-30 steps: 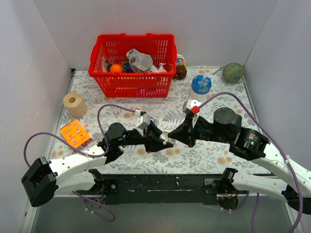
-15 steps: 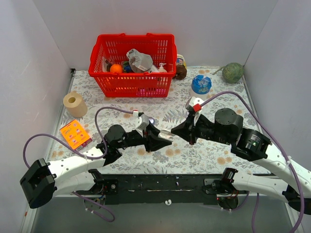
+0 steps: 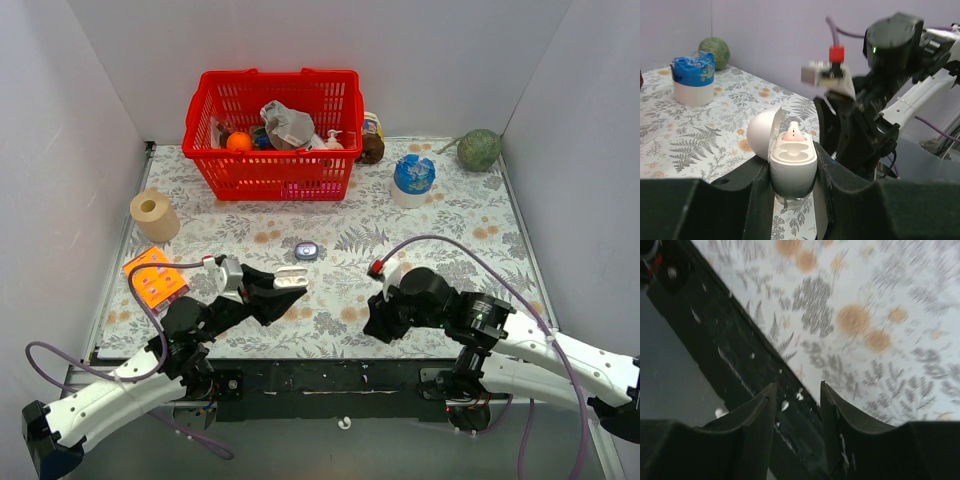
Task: Insert the wireless bluetooth earbuds into the charging case
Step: Pick up the earbud from the corner of the board.
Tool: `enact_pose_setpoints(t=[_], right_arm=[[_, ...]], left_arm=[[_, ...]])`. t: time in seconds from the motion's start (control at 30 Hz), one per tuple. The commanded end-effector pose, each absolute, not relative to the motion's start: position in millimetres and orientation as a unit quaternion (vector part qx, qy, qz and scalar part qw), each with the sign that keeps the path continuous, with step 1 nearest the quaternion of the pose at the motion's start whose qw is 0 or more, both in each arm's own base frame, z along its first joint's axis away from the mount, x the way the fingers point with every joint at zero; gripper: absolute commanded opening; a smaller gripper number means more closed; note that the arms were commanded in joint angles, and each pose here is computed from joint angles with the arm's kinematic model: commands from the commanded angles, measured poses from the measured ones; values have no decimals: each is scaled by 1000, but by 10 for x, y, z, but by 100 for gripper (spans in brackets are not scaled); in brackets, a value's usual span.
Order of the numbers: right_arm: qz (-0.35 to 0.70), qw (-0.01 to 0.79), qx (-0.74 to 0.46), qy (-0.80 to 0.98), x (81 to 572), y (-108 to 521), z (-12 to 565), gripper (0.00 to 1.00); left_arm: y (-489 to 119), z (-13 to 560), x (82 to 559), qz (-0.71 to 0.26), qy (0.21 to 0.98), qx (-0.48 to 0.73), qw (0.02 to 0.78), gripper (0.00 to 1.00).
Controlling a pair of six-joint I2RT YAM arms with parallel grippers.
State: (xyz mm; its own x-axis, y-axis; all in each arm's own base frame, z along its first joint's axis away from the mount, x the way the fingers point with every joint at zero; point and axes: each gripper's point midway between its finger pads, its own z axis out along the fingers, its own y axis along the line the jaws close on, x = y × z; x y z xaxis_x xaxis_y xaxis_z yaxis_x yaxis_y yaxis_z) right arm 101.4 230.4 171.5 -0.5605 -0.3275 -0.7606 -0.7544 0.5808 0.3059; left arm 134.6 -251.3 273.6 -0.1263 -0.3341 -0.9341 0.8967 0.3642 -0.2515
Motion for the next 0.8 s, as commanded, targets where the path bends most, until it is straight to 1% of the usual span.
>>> enact_pose_setpoints(t=[0.0,0.03,0.1,0.13,0.17,0.2,0.23,0.33,0.4,0.53,0.77], right_arm=[[372,238,-359,822,468,2413,1441,50],[378,223,-382,814,289,2452,1428,51],[351,208,-405,818,178,2482,1353,52],[345,196,-447,802,-47,2499,1335,52],[315,218,-461,800,-38,2507,1294,52],[289,213,-487,796,-137,2520,1236,52],[284,203,-532,771,-376,2510,1199,52],[240,183,-591,748,-614,2498,982,52],[220,180,-612,738,-673,2493,856,51],[222,198,-631,716,-763,2557,818,50],[226,259,-660,668,-808,2804,809,44]], left_arm=[[-2339,2562,1374,-482,588,224,609,0],[-2327,2596,1354,-486,584,223,611,0],[-2298,2673,1336,-491,576,218,616,0],[-2293,2729,1325,-493,572,218,618,0],[-2290,2752,1321,-494,570,219,619,0],[-2294,2756,1313,-496,572,219,616,0],[-2299,2767,1297,-499,571,221,614,0],[-2281,2815,1277,-502,568,220,615,0],[-2255,2829,1277,-499,568,218,617,0],[-2166,2907,1266,-497,560,206,630,0],[-2133,2892,1320,-484,568,197,636,0]])
